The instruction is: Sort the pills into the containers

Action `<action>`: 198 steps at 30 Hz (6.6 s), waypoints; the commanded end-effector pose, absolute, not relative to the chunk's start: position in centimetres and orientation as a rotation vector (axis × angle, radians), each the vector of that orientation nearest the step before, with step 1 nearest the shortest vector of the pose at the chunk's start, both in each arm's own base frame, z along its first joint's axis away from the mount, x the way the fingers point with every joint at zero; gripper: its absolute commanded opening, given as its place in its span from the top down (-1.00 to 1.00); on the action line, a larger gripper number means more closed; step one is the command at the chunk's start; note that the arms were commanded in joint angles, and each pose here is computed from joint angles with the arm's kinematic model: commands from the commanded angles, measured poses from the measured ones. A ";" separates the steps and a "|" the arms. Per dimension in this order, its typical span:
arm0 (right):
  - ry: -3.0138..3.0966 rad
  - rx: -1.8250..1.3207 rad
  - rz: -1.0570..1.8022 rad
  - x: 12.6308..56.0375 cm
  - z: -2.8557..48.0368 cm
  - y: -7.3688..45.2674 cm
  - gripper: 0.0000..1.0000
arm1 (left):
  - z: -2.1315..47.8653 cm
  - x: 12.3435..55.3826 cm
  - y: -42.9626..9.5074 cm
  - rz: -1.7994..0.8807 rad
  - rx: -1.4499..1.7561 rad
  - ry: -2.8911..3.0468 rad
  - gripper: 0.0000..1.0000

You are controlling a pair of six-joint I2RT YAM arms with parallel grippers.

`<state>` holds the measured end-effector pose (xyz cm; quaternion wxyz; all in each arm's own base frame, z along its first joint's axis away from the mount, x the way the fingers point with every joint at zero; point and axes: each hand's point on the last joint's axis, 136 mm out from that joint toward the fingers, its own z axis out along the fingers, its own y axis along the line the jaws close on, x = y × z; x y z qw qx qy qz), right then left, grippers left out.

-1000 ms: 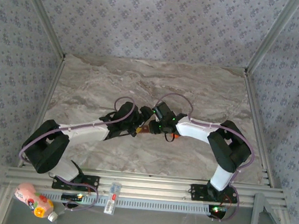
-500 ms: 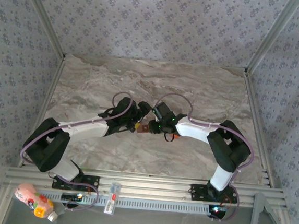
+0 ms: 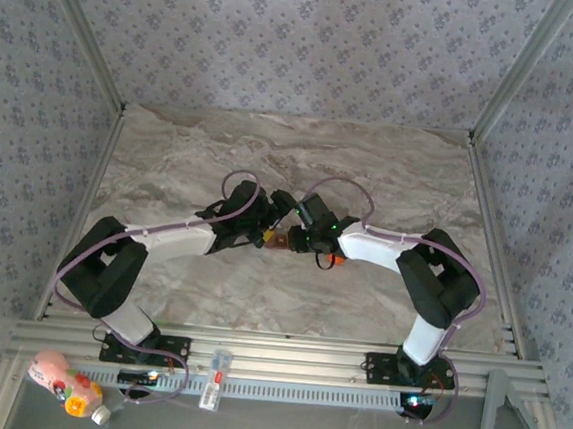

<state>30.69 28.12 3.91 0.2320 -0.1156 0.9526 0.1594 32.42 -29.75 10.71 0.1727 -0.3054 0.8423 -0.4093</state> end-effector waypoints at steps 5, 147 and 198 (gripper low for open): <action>2.767 -0.510 0.274 26.6 -0.9 26.0 0.35 | 12.5 34.5 -30.0 -1.166 -0.837 2.317 -1.00; 2.768 -0.549 0.276 27.3 1.4 26.9 0.24 | 17.5 37.1 -31.4 -1.339 -0.779 2.169 -1.00; 2.557 -0.093 0.331 25.2 15.4 13.6 -1.00 | 7.9 34.8 -32.5 -1.024 -0.444 2.481 -1.00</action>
